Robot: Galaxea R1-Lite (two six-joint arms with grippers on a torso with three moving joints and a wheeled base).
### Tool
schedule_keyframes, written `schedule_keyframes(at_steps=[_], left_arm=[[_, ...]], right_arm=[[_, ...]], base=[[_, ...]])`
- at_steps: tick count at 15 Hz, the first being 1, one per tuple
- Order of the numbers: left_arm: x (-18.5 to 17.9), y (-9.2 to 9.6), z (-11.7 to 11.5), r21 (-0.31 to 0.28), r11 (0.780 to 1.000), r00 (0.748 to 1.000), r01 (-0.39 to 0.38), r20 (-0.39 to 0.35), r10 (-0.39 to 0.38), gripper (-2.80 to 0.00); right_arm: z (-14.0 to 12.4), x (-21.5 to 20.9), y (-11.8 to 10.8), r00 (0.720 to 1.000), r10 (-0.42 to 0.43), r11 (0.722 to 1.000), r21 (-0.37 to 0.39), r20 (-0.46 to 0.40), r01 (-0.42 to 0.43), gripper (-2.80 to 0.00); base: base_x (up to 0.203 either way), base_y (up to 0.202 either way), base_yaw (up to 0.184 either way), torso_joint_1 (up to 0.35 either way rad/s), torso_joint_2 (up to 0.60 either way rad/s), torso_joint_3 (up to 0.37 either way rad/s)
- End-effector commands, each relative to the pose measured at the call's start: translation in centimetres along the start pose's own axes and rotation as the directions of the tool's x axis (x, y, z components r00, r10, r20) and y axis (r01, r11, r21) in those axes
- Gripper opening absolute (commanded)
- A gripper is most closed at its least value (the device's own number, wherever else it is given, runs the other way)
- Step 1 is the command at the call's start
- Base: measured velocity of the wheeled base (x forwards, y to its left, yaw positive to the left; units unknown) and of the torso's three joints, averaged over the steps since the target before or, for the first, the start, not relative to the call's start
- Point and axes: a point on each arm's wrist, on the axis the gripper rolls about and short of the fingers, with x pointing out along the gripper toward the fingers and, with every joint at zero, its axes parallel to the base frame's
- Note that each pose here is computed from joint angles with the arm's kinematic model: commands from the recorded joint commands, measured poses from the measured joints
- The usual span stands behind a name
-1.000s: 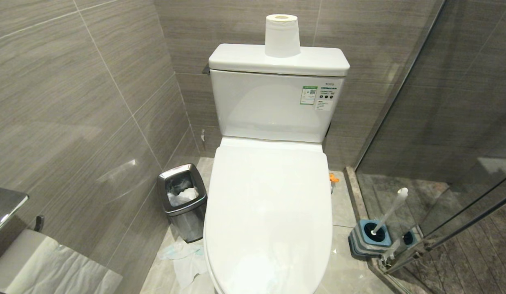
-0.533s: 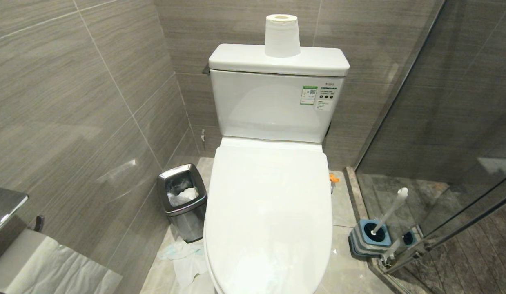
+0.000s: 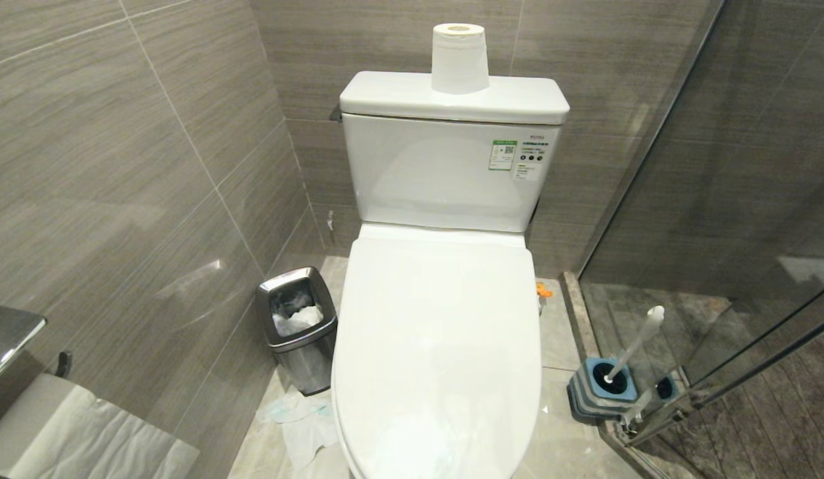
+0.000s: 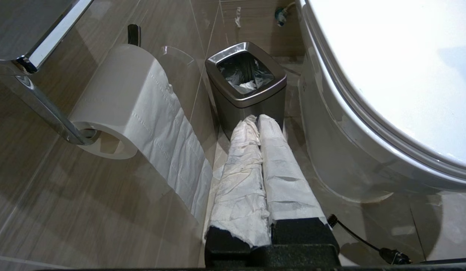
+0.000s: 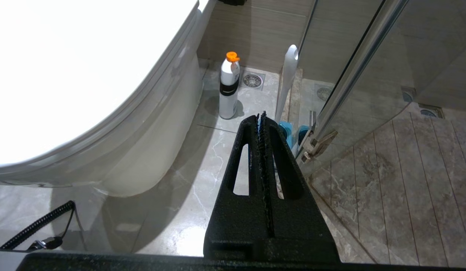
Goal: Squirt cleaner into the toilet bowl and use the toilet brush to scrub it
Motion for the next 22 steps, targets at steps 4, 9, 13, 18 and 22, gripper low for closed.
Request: schedule_keyframes(at_steps=[4, 9, 13, 18, 22], left_arm=[[0.01, 0.0, 0.0, 0.001, 1.0, 1.0, 0.001, -0.001, -0.001, -2.8], [0.01, 0.0, 0.0, 0.001, 1.0, 1.0, 0.001, -0.001, -0.001, -2.8], [0.01, 0.0, 0.0, 0.001, 1.0, 1.0, 0.001, -0.001, -0.001, -2.8], [0.01, 0.0, 0.0, 0.001, 1.0, 1.0, 0.001, -0.001, -0.001, -2.8], [0.01, 0.0, 0.0, 0.001, 1.0, 1.0, 0.001, -0.001, -0.001, -2.8]], right_arm=[[-0.04, 0.01, 0.0, 1.0, 0.001, 1.0, 0.0, -0.002, -0.001, -2.8], [-0.04, 0.01, 0.0, 1.0, 0.001, 1.0, 0.0, -0.002, -0.001, -2.8], [-0.03, 0.01, 0.0, 1.0, 0.001, 1.0, 0.0, -0.001, -0.001, -2.8], [-0.04, 0.01, 0.0, 1.0, 0.001, 1.0, 0.0, -0.002, -0.001, -2.8], [0.0, 0.0, 0.0, 1.0, 0.001, 1.0, 0.0, 0.0, -0.001, -2.8]], base=[[0.0, 0.0, 0.0, 0.0, 0.0, 0.0], [0.0, 0.0, 0.0, 0.0, 0.0, 0.0], [0.0, 0.0, 0.0, 0.0, 0.0, 0.0], [0.0, 0.0, 0.0, 0.0, 0.0, 0.0], [0.0, 0.0, 0.0, 0.0, 0.0, 0.0]])
